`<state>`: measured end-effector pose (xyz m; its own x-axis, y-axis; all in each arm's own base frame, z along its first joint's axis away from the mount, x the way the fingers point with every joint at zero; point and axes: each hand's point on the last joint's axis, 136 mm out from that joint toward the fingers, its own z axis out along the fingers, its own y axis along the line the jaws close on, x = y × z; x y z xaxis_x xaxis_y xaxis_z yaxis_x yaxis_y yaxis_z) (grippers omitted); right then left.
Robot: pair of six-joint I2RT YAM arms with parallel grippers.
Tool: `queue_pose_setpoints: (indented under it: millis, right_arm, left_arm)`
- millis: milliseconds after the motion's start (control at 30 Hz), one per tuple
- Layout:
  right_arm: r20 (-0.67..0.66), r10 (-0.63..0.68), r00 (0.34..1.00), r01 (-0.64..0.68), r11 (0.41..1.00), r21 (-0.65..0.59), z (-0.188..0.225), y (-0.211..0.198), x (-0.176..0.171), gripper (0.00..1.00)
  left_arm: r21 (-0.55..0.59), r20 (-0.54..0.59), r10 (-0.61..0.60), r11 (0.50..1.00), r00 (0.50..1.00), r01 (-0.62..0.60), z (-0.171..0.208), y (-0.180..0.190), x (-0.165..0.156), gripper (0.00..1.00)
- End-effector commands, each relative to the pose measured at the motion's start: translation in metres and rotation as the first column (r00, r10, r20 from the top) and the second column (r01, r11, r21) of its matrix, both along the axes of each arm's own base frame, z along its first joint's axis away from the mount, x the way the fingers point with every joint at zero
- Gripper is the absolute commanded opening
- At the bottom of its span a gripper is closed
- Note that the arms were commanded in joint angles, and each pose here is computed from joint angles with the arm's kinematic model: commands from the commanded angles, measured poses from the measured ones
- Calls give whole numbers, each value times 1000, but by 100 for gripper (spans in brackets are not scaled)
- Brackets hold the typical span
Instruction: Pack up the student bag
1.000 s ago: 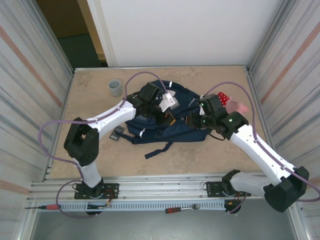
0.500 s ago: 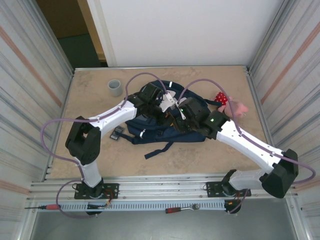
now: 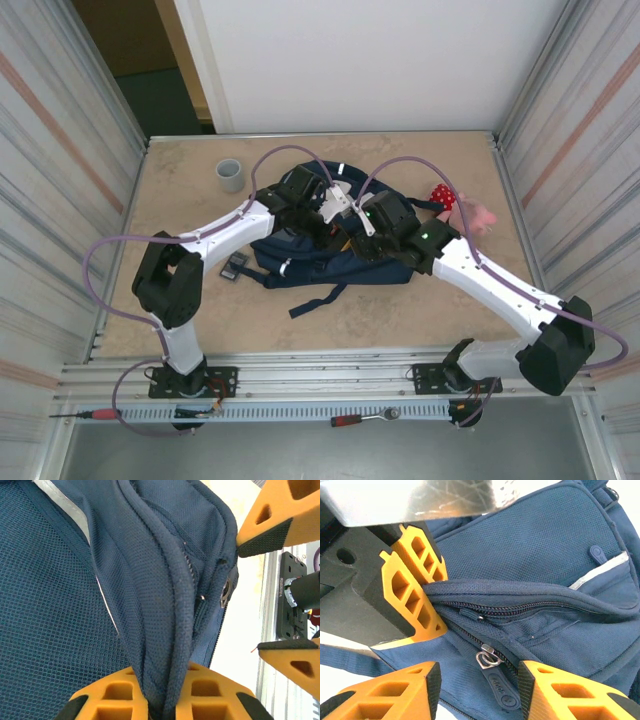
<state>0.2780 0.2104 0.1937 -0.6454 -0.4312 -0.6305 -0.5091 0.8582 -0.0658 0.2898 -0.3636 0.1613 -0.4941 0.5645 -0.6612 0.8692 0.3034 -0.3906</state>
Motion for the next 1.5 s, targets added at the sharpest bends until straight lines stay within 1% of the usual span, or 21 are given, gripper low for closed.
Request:
queue_pose_setpoints:
  millis: [0, 200, 267, 333, 400, 433, 500, 600, 767, 900, 933, 967, 1033, 1100, 1133, 1233, 1300, 1367, 1467]
  right_arm:
    - [-25, -12, 1000, 10, 998, -68, -21, -8, 4, 46]
    - [12, -108, 994, 108, 978, -179, -30, -31, 10, 46]
    - [30, -130, 991, 133, 969, -208, -31, -37, 10, 45]
    - [46, -145, 988, 152, 965, -215, -29, -39, 10, 40]
    - [56, -164, 985, 172, 964, -204, -26, -41, 9, 29]
    - [59, -169, 984, 177, 965, -195, -24, -41, 9, 26]
    - [53, -189, 981, 195, 968, -158, -19, -43, 8, 19]
    - [14, -211, 977, 212, 975, -73, -13, -43, 5, 12]
    - [-110, -187, 976, 200, 971, 128, -4, -35, 0, 6]
    - [-172, -171, 970, 208, 952, 227, 3, -35, -3, 1]
    - [-169, -170, 971, 207, 950, 233, 5, -36, -4, 2]
    - [-167, -167, 972, 204, 950, 237, 6, -36, -6, 6]
    - [-164, -181, 970, 219, 943, 253, 10, -36, -8, 16]
    - [-201, -195, 960, 250, 919, 303, 11, -32, -13, 28]
    - [-227, -206, 952, 273, 905, 325, 11, -31, -15, 32]
    - [-306, -279, 910, 383, 850, 361, 7, -30, -22, 38]
    - [-353, -329, 876, 452, 815, 362, 2, -33, -25, 42]
    - [-361, -340, 868, 466, 810, 357, 1, -30, -27, 42]
    - [-344, -392, 853, 494, 820, 289, -3, -33, -25, 43]
  left_arm:
    - [-107, -33, -35, 994, 999, 31, 35, -9, -7, 0]
    - [-128, -33, -27, 991, 999, 23, 41, -8, -5, 0]
    - [-137, -34, -23, 990, 999, 19, 43, -8, -5, 0]
    - [-141, -37, -17, 990, 999, 11, 44, -7, -3, 0]
    - [-138, -41, -13, 990, 999, 7, 43, -6, -2, 0]
    - [-138, -42, -11, 990, 999, 5, 43, -5, -2, 0]
    - [-138, -42, -9, 990, 999, 3, 43, -4, -1, 0]
    - [-135, -43, -8, 991, 999, 2, 41, -4, -2, 0]
    - [-116, -40, -3, 993, 999, -1, 36, -2, -1, 0]
    - [-114, -44, -4, 994, 999, -1, 33, -1, -1, 0]
    - [-114, -46, -2, 994, 999, -3, 33, -1, -2, 0]
    - [-117, -49, -2, 993, 999, -3, 33, -1, -2, 0]
    - [-129, -58, 3, 992, 998, -10, 36, -3, -2, 0]
    - [-150, -89, 13, 988, 996, -26, 40, -5, -2, 0]
    - [-159, -112, 21, 987, 993, -39, 40, -7, -2, 0]
    - [-183, -225, 60, 978, 972, -103, 38, -12, -2, 0]
    - [-160, -297, 80, 978, 952, -132, 30, -13, -3, 0]
    - [-126, -341, 105, 980, 934, -156, 21, -12, -4, 0]
    - [-111, -387, 99, 982, 917, -153, 14, -12, -8, 0]
